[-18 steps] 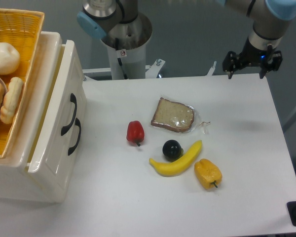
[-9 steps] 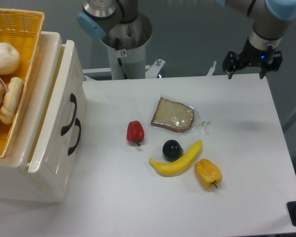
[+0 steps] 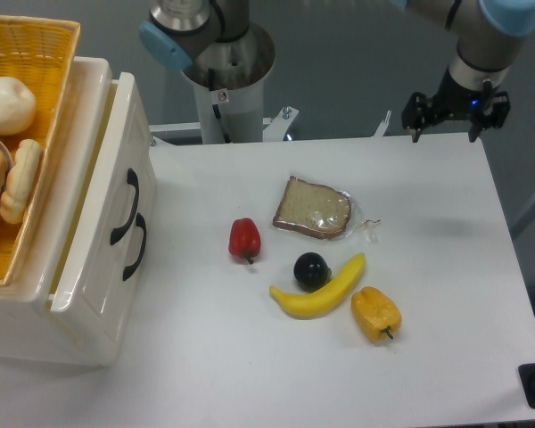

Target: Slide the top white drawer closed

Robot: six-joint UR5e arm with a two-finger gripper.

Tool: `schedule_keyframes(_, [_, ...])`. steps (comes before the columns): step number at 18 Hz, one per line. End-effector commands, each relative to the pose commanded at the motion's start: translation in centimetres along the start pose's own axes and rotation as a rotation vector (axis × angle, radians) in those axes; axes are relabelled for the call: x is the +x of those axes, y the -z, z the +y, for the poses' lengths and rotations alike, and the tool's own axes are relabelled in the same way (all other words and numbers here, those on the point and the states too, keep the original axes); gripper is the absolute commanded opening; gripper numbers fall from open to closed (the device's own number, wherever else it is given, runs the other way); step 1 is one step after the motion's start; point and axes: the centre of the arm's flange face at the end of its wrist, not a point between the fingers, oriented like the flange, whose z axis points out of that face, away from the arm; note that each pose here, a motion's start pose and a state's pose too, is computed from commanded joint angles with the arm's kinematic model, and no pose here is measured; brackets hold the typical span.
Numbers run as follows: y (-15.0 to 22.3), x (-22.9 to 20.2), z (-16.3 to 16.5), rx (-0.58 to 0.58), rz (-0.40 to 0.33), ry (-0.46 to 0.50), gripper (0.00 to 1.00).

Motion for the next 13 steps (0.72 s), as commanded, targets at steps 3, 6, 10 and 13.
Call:
schedule_keyframes(3, [0.09, 0.03, 0.03, 0.001, -0.001, 0.0, 1.0])
schedule_keyframes(6, [0.0, 0.01, -0.01, 0.001, 0.001, 0.0, 1.0])
schedule_keyframes(10, [-0.01, 0.1, -0.08, 0.002, 0.003, -0.002, 1.0])
schedule_keyframes(13, [-0.09, -0.01, -0.05, 0.002, 0.003, 0.0, 1.0])
